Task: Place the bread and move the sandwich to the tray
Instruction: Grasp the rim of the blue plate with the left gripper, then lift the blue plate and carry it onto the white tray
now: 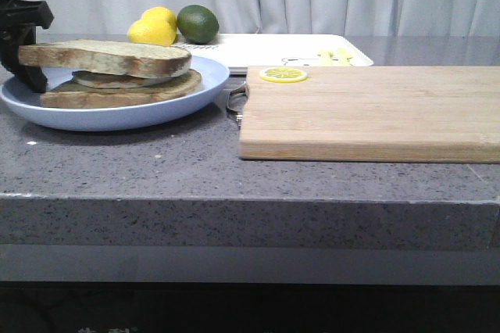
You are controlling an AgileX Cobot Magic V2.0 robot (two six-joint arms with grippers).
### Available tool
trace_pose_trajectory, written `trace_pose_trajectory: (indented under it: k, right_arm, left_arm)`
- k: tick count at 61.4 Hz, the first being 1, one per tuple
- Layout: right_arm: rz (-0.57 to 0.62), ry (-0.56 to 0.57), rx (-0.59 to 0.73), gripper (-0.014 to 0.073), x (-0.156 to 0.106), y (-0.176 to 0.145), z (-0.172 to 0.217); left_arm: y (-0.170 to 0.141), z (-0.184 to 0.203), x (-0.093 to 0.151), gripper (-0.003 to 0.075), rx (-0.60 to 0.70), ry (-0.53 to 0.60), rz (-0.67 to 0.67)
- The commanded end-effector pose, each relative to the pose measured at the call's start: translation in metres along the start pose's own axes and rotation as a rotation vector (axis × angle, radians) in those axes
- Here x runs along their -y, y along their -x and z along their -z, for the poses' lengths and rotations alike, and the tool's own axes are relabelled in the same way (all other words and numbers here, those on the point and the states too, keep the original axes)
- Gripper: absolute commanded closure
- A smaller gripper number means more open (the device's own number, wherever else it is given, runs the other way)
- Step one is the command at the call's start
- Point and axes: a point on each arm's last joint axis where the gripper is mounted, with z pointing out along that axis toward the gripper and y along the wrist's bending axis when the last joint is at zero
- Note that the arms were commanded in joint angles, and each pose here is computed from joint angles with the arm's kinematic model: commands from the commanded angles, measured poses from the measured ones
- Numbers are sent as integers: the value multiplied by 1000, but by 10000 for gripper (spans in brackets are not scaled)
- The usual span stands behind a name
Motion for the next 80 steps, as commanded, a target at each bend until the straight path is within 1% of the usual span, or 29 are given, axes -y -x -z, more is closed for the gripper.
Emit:
trace_pose_trajectory:
  k: [1,4,5,6,14,17,21,24,29,34,45,51,56,61,67,73,80]
  right_arm:
    - [13,-11,115,704,1,17,5]
    - [13,-11,115,704,1,17,5]
    - [13,-11,115,704,1,17,5]
    - [13,-11,115,704,1,17,5]
    - [13,-11,115,704,1,17,5]
    - [13,-11,115,704,1,17,5]
    - [13,-11,115,704,1,17,5]
    - [13,-11,115,704,1,17,5]
    - [13,-11,115,704,1,17,5]
    - [13,-11,114,704,1,16,5]
    - [13,-11,114,704,1,16,5]
    - [13,-11,112,704,1,16,5]
    - [13,-11,112,704,1,16,5]
    - [13,-11,112,704,1,16,5]
    - [13,-11,112,704,1,16,5]
    - [13,-11,112,704,1,16,5]
    - [13,-11,112,704,1,16,5]
  left_arm:
    - [5,14,1,535,32,15,-48]
    - [5,14,1,683,32,12,-50]
    - [5,14,1,720,32,10,-48]
    - [5,14,1,737,34,10,-48]
    - [6,14,1,738,41,5,-46]
    - [8,16,1,737,45,-14,-56]
    - [12,21,1,737,42,-77,-53]
    - [18,28,-1,738,54,-135,-27]
    - [29,42,-2,738,89,-257,23]
    - [39,56,-7,738,125,-327,55]
    - [56,80,-13,738,205,-347,65]
    - [66,92,-10,738,251,-363,56]
    - [75,97,-6,738,278,-414,73]
    - [87,96,-1,738,292,-472,91]
    - [107,93,7,738,315,-502,84]
    - [133,80,19,738,331,-538,87]
    - [154,57,33,738,315,-574,78]
